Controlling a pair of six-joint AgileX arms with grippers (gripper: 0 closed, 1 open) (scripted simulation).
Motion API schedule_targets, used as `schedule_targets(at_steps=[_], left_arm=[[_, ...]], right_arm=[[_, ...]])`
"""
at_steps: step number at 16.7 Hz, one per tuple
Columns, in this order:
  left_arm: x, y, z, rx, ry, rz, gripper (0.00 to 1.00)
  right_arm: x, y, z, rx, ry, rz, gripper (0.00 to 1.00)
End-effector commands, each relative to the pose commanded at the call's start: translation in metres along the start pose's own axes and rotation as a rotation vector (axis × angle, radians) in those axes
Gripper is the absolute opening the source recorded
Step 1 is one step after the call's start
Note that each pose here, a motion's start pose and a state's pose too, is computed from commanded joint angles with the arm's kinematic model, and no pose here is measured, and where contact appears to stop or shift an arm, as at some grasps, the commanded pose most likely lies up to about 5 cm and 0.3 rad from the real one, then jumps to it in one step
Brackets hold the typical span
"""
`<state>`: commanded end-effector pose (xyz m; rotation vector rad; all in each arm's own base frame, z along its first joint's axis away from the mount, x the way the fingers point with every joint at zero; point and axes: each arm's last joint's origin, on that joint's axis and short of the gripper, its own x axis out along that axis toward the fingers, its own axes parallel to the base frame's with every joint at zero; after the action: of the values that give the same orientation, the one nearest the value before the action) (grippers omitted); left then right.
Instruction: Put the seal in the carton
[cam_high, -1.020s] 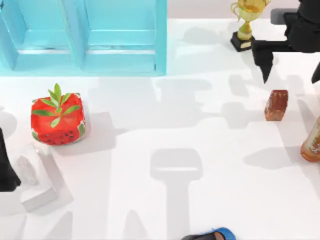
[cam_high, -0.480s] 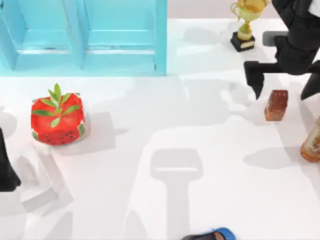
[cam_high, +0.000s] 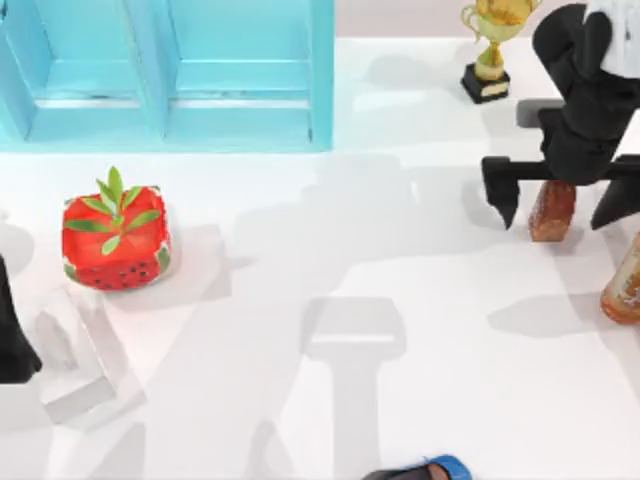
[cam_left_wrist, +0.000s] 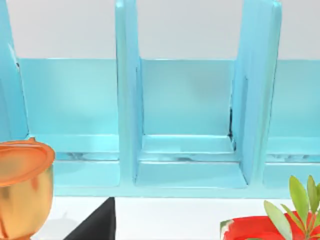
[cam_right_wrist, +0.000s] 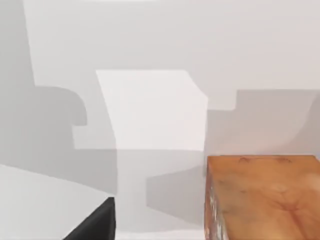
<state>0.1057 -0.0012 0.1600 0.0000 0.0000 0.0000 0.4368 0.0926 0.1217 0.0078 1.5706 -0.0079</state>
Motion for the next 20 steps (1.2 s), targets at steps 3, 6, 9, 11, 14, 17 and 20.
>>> schedule_targets(at_steps=[3, 6, 9, 11, 14, 17, 20], left_arm=[[0.0000, 0.0000, 0.0000, 0.000, 0.000, 0.000, 1.00], [0.0000, 0.0000, 0.0000, 0.000, 0.000, 0.000, 1.00], [0.0000, 0.0000, 0.0000, 0.000, 0.000, 0.000, 1.00], [0.0000, 0.0000, 0.0000, 0.000, 0.000, 0.000, 1.00], [0.0000, 0.0000, 0.0000, 0.000, 0.000, 0.000, 1.00], [0.0000, 0.0000, 0.0000, 0.000, 0.000, 0.000, 1.00], [0.0000, 0.0000, 0.0000, 0.000, 0.000, 0.000, 1.00]], right_arm=[[0.0000, 0.0000, 0.0000, 0.000, 0.000, 0.000, 0.77], [0.0000, 0.0000, 0.0000, 0.000, 0.000, 0.000, 0.55], [0.0000, 0.0000, 0.0000, 0.000, 0.000, 0.000, 0.32], [0.0000, 0.0000, 0.0000, 0.000, 0.000, 0.000, 0.17], [0.0000, 0.0000, 0.0000, 0.000, 0.000, 0.000, 0.00], [0.0000, 0.0000, 0.0000, 0.000, 0.000, 0.000, 0.00], [0.0000, 0.0000, 0.0000, 0.000, 0.000, 0.000, 0.00]])
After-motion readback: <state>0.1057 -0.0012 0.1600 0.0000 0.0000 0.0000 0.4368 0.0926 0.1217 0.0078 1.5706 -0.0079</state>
